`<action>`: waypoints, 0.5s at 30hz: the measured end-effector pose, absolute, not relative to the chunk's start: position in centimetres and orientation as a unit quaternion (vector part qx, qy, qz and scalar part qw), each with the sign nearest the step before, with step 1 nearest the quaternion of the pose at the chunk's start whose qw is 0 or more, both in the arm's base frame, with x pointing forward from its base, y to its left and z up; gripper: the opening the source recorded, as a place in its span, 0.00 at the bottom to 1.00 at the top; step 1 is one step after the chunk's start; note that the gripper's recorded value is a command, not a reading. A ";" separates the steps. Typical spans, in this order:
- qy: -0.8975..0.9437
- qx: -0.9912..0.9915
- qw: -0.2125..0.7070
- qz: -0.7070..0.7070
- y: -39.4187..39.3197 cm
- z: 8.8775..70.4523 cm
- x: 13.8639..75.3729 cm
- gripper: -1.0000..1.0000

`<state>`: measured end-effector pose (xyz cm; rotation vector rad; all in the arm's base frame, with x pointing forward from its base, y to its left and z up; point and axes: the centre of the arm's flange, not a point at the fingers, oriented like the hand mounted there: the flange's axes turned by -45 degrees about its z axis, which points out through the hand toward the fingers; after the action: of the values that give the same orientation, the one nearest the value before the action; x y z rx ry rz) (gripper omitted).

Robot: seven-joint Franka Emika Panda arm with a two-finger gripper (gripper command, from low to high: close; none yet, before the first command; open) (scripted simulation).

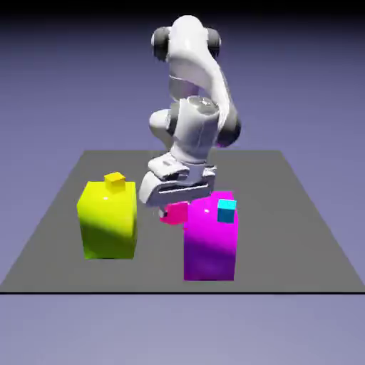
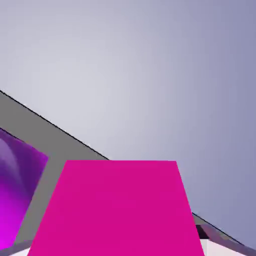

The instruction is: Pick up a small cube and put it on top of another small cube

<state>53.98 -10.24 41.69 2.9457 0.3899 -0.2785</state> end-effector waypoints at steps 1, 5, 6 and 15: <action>0.078 0.989 0.065 -0.105 -13.0 42.4 52.1 0.00; -0.120 0.982 -0.001 -0.148 -21.7 44.5 43.5 0.00; -0.163 0.974 -0.020 -0.158 -23.1 45.0 41.3 0.00; -0.253 0.942 -0.058 -0.211 -23.9 37.8 34.7 1.00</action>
<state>34.66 -23.93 37.81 3.0748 -0.8262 -0.6880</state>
